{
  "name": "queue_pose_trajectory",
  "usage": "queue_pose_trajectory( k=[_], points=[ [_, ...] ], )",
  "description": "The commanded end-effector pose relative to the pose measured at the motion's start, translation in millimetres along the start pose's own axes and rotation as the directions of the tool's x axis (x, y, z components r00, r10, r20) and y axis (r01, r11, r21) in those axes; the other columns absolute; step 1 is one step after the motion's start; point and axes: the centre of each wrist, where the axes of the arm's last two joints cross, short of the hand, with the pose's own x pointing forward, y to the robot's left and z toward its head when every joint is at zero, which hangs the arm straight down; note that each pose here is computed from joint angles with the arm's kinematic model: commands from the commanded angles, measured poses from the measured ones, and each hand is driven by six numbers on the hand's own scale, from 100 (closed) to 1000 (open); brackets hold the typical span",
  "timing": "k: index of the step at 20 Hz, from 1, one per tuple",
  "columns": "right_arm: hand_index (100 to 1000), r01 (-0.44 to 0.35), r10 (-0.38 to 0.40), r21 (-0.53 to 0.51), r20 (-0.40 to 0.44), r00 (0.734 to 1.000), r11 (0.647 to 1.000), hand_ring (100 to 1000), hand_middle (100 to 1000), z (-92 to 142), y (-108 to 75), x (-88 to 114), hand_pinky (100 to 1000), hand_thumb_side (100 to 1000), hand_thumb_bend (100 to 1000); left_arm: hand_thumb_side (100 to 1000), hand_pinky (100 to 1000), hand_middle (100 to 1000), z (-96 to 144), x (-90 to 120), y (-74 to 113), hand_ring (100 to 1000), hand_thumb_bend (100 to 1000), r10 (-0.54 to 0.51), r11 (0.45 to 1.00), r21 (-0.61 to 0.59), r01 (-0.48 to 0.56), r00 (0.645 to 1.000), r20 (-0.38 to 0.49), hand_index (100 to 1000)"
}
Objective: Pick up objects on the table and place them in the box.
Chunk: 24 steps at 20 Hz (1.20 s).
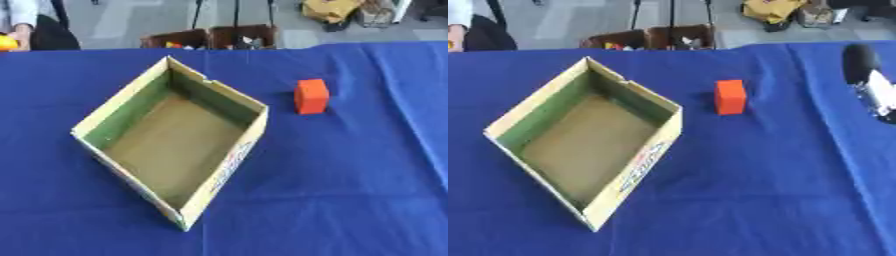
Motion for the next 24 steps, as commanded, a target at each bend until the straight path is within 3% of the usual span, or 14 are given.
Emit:
queue_pose_trajectory(
  k=[1,8,19,23,24],
  points=[
    [848,-0.089,0.09,0.102,-0.011,0.996,0.991,794,799,-13.0,-18.8,-9.1,771,756,100,828,499,816,-9.3,4.6,1.0,684,100,0.0,0.999,-0.042,0.001,1.0,0.021,891],
    [867,-0.103,0.125,0.24,-0.079,0.989,0.965,819,829,-28.1,-26.6,-42.8,796,789,108,828,498,816,-9.8,4.3,0.1,684,100,0.008,0.999,-0.053,-0.007,1.0,0.016,892],
    [889,-0.071,0.148,0.446,-0.14,0.979,0.892,838,852,-19.1,-12.2,-93.2,814,793,166,827,497,817,-8.8,4.0,-1.1,684,100,0.015,0.998,-0.062,-0.015,1.0,0.008,893],
    [897,-0.045,0.14,0.507,-0.15,0.979,0.861,844,855,-14.3,-1.5,-108.6,824,774,229,827,496,817,-8.3,3.8,-1.8,685,100,0.018,0.998,-0.063,-0.018,1.0,0.007,893],
    [903,-0.035,0.132,0.518,-0.153,0.979,0.854,849,856,-12.7,1.7,-112.0,831,756,286,827,496,818,-8.2,3.7,-2.0,685,100,0.019,0.998,-0.063,-0.018,1.0,0.006,893]
  ],
)
